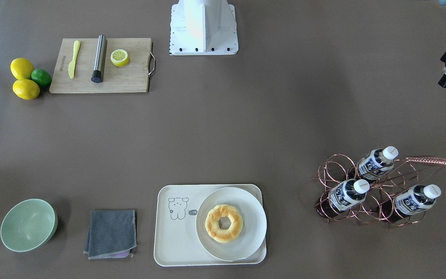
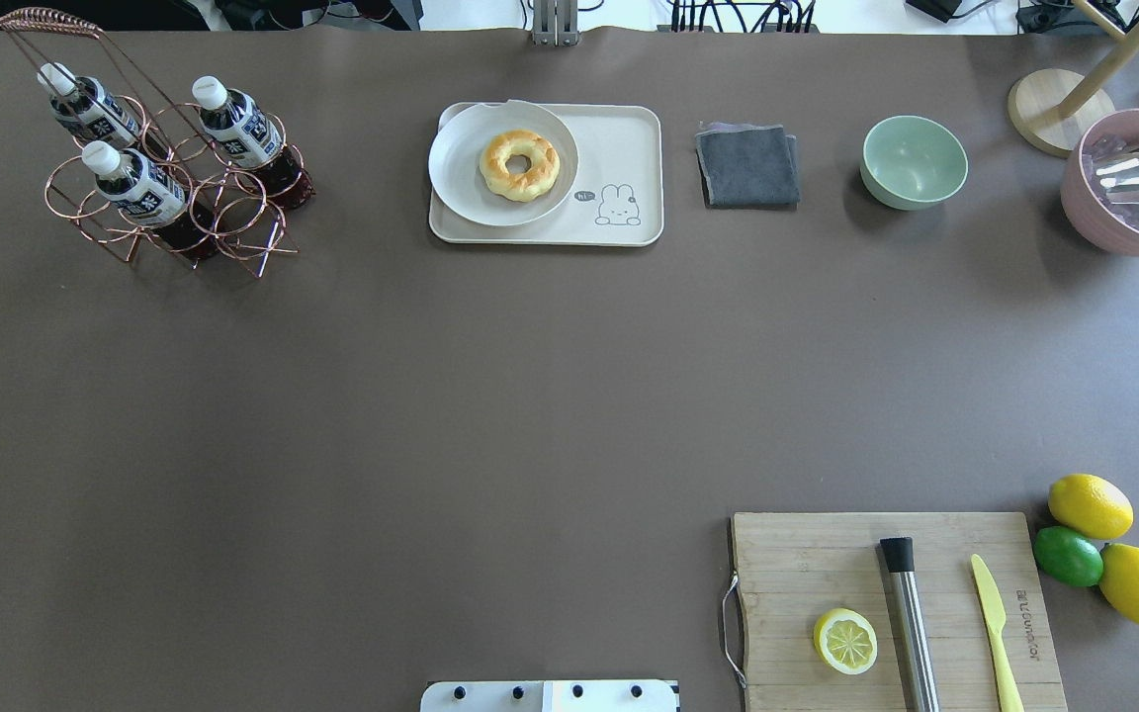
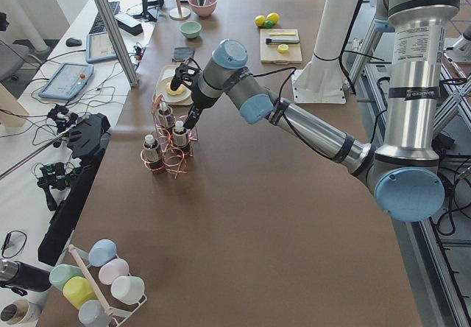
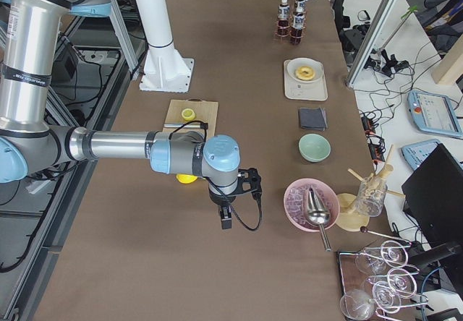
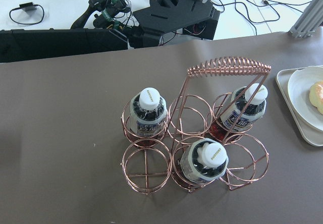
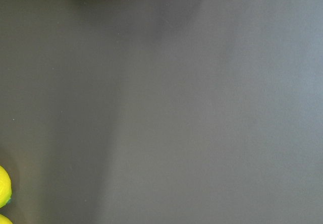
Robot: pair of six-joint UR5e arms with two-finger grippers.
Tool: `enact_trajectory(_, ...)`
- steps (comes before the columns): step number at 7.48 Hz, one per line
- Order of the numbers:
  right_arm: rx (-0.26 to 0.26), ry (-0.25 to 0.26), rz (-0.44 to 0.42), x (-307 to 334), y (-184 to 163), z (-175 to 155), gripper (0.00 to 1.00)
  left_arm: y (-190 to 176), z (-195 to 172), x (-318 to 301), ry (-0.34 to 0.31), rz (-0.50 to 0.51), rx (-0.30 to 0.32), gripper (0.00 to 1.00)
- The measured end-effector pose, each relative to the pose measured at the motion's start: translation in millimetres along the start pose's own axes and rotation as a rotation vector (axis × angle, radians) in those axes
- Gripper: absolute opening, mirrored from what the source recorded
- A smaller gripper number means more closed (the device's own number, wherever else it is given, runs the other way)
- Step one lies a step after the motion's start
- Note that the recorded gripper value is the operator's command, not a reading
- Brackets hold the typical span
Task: Place tea on tray
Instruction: 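Reach the left gripper into the copper rack and grasp a tea bottle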
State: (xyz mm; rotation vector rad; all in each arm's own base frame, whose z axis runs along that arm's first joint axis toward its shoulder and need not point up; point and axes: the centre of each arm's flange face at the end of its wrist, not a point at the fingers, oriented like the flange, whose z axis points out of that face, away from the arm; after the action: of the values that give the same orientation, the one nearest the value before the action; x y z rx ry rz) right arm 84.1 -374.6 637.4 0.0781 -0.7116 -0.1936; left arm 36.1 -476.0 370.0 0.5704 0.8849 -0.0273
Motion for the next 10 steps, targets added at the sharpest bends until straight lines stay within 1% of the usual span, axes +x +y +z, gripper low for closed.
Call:
enact_trajectory(2,-0.001,-0.005,-0.002,-0.1,0.5,0.8,1.00,-15.3,38.8,28.2,-0.033,0.048,0.009,0.97)
enact_trajectory(4,-0.002,-0.006,-0.002,-0.1,1.2,1.1,1.00,-37.3,78.5,51.9,-0.047,0.040,0.010,0.97)
enact_trajectory(6,-0.002,-0.007,-0.002,-0.1,1.4,1.3,1.00,-29.6,124.8,79.8,-0.084,0.049,-0.003,0.97)
enact_trajectory(7,-0.002,-0.007,-0.003,-0.1,1.4,1.3,1.00,-28.5,141.3,89.2,-0.095,0.039,-0.007,0.97)
enact_trajectory(10,-0.001,-0.007,-0.003,-0.3,1.3,1.1,1.00,-25.8,165.4,95.5,-0.101,0.023,-0.033,0.97)
